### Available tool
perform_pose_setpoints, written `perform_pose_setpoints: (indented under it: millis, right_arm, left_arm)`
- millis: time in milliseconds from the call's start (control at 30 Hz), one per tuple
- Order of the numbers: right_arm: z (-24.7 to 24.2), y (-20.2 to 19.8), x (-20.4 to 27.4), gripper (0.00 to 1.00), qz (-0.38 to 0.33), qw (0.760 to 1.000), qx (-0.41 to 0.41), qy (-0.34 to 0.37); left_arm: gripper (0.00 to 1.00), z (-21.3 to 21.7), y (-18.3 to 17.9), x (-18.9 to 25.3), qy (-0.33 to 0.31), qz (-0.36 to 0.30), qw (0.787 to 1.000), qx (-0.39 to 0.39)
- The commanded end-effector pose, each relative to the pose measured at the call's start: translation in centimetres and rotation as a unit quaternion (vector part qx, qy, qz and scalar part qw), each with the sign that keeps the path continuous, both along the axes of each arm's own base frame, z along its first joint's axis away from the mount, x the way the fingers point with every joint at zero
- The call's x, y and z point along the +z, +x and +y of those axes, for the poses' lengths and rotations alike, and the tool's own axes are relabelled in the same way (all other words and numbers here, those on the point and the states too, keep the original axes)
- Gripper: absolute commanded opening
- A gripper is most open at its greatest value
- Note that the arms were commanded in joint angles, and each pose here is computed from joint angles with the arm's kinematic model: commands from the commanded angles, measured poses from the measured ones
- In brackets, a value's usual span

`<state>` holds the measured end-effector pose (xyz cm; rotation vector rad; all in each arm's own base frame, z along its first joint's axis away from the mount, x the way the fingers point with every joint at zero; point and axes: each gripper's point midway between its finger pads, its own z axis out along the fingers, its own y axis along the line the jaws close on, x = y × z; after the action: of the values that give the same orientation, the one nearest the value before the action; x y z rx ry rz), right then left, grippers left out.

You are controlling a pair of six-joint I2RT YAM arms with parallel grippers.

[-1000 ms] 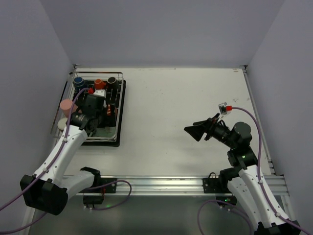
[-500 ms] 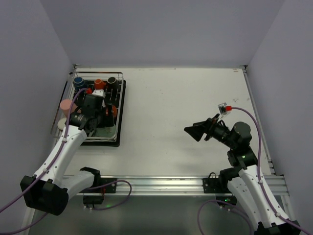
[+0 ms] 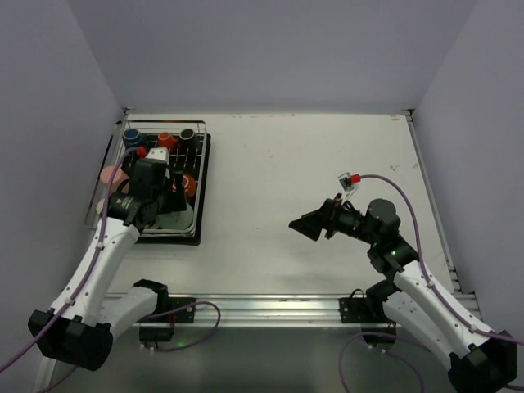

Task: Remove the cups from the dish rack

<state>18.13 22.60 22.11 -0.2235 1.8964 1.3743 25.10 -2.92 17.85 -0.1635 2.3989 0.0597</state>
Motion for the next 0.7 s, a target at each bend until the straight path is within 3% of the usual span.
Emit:
perform_pose_setpoints:
  millis: [0,267,667]
  right_arm:
    - [0.9,1.1,3.2,0.99,-0.028,0.999,-0.012,0.038]
    - [5.1,1.2,3.8,0.99,-0.01,0.998,0.036,0.049]
    - [11.3,-0.4,8.0,0.97,-0.045,0.978,0.142,0.148]
  left_arm:
    - [0.04,0.9,1.2,5.0,0.007,-0.074,0.997,0.014]
    - [0.0,1.9,0.8,7.5,0.021,-0.102,0.994,0.03]
    - [0.0,2.1,0.7,13.7,0.001,-0.182,0.982,0.041]
